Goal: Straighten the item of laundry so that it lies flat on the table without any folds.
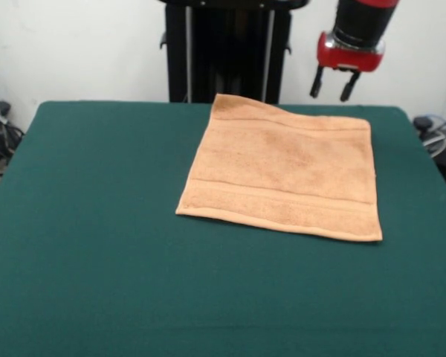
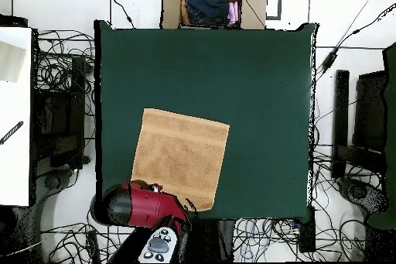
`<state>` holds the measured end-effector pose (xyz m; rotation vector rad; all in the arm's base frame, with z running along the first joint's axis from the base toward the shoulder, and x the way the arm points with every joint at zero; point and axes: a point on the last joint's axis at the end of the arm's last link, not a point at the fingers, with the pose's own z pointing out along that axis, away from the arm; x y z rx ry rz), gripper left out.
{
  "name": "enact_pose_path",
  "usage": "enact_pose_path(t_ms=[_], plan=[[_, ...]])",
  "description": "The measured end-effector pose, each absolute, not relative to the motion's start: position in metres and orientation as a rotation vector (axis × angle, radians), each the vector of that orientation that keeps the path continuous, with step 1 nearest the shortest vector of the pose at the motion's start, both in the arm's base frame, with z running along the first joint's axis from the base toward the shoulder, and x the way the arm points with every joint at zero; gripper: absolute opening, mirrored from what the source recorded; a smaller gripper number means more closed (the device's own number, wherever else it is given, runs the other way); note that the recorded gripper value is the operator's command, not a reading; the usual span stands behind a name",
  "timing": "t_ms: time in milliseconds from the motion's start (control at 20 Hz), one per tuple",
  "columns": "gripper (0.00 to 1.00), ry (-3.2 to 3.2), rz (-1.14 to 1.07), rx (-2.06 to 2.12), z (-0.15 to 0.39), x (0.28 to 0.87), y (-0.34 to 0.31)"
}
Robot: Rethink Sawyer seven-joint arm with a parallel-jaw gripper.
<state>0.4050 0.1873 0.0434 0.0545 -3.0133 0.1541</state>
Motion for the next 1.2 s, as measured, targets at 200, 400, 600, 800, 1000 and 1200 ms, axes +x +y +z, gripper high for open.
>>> enact_pose_path(t_ms=[200, 400, 600, 800, 1000, 1200], plan=[[1.00, -3.014, 0.157, 0.058, 0.048, 0.412, 0.186], [1.00, -3.018, 0.167, 0.072, 0.052, 0.418, 0.187], [1.00, -3.034, 0.173, 0.110, 0.060, 0.430, 0.191], [1.00, -3.049, 0.183, 0.135, 0.068, 0.442, 0.192], [1.00, -3.059, 0.187, 0.132, 0.074, 0.454, 0.189], [1.00, -3.068, 0.181, 0.124, 0.080, 0.463, 0.189]])
